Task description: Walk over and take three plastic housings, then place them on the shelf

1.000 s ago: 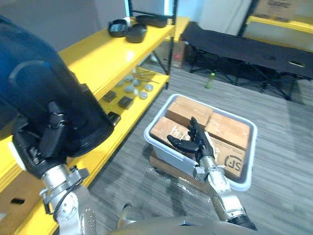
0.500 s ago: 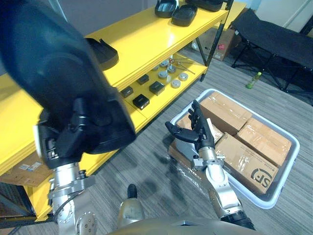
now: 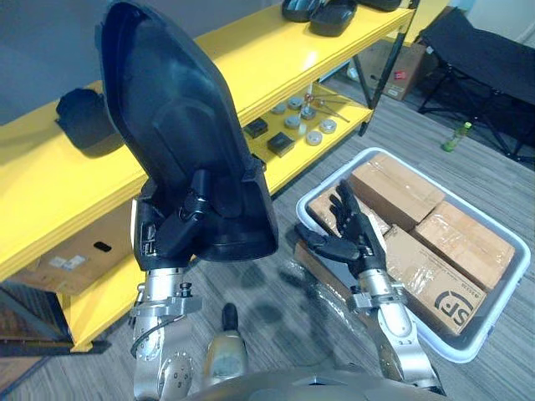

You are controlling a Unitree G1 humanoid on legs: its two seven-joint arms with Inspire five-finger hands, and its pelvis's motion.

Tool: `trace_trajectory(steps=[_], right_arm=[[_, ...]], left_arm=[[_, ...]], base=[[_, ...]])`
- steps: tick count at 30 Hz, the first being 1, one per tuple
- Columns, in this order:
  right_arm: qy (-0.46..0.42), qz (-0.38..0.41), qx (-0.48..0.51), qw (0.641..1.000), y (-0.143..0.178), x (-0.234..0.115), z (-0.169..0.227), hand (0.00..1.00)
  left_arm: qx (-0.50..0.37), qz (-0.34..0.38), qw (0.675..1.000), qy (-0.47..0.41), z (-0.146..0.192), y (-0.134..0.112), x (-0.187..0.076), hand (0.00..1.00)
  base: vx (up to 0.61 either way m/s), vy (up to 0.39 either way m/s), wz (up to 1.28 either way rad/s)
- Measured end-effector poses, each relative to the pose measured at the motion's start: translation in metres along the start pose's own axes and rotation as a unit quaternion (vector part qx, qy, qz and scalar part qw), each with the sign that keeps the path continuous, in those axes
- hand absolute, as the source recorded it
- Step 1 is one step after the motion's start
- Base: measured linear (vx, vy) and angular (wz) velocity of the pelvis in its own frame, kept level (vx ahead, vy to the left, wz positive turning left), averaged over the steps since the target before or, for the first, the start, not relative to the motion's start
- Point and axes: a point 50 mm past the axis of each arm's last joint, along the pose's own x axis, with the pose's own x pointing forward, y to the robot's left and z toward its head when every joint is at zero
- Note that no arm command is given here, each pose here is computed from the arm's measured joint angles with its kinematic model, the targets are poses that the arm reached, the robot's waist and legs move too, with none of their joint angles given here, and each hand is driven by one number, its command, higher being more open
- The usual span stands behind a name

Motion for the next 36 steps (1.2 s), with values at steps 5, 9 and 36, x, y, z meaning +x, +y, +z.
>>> trace_trajectory(steps=[5,9,36], right_arm=[[-0.042,0.059,0.005,0.997,0.025,0.022,0.014,1.0],[-0.035,0.031,0.009,0.999,0.017,0.023,0.013,1.0],[-0.317,0.052,0.008,0.947,-0.03,0.047,0.135,1.0]], left_arm=[[0.038,0.014,0.999,-0.035,0.017,0.01,0.003,0.0],[0.08,0.0,0.992,-0.096,0.041,0.011,0.012,0.0],[0.115,-0.01,0.993,-0.036,0.014,0.011,0.031,0.0]], base=[[0.03,0.09,0.31],[0.2,0.26,0.59],[0.19,0.028,0.63]])
